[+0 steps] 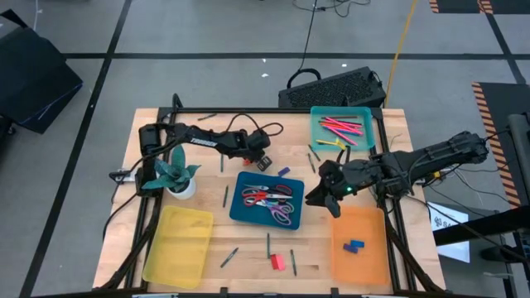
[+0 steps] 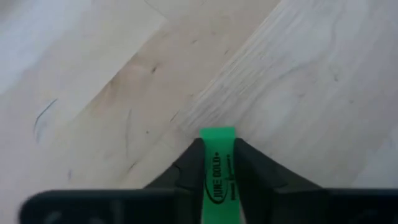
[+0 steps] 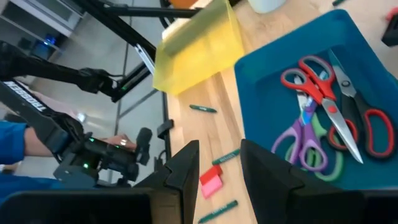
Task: Sort crayons/erasers/pens/pencils in bins
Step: Put the green eraser into the orange bin, then adjust the blue bin
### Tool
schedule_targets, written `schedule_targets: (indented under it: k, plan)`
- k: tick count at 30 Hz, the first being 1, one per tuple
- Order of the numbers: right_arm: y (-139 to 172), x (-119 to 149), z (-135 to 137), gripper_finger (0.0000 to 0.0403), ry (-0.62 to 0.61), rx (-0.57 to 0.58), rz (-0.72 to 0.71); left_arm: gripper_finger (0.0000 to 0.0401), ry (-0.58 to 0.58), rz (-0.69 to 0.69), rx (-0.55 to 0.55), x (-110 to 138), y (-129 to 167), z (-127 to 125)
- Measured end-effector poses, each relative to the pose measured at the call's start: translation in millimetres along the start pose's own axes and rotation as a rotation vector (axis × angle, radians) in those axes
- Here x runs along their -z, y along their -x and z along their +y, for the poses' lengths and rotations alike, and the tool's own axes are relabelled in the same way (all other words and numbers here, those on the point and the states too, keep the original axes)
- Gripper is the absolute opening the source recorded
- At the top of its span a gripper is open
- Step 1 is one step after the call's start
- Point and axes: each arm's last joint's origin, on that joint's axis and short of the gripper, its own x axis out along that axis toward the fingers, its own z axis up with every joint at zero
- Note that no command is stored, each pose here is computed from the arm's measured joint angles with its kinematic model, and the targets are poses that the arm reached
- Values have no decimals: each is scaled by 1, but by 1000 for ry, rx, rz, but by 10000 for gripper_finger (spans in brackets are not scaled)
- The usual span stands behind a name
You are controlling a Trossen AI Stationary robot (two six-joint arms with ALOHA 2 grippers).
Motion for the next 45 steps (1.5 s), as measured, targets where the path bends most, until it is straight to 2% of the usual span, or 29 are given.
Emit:
schedule_targets:
  k: [2,5,11,14,16,22,27,30,33,37,40,43,45]
  plan:
    - [0,-1,1,109,1,-11,-11,48,-1,-4,-16,0,0,0]
    - [1,-2,2,109,6,-20,-21,32,-14,-4,-19,0,0,0]
    - [1,-9,3,109,71,-48,-78,45,-22,-23,-20,-4,8,4]
    - [1,-15,2,109,126,-54,-120,44,-24,-24,-80,-6,18,15]
    - [1,-19,3,109,177,-62,-156,40,-8,-61,-67,-14,29,20]
    - [0,-31,5,109,417,2,-322,37,62,-80,143,-28,61,38]
    - [0,-42,10,109,690,171,-424,36,126,-121,445,-41,92,42]
    - [-3,-45,8,109,850,313,-430,35,157,-145,597,-46,110,40]
    - [-10,-45,-1,109,949,479,-408,35,179,-178,725,-52,124,38]
    - [-18,-41,-17,109,1051,570,-337,36,214,-164,867,-55,130,33]
    - [-24,-32,-31,109,1058,592,-277,36,205,-161,869,-54,131,31]
    - [-29,-22,-43,109,1013,601,-242,36,204,-154,769,-50,127,29]
    - [-30,-17,-52,109,931,613,-194,37,198,-167,696,-48,127,27]
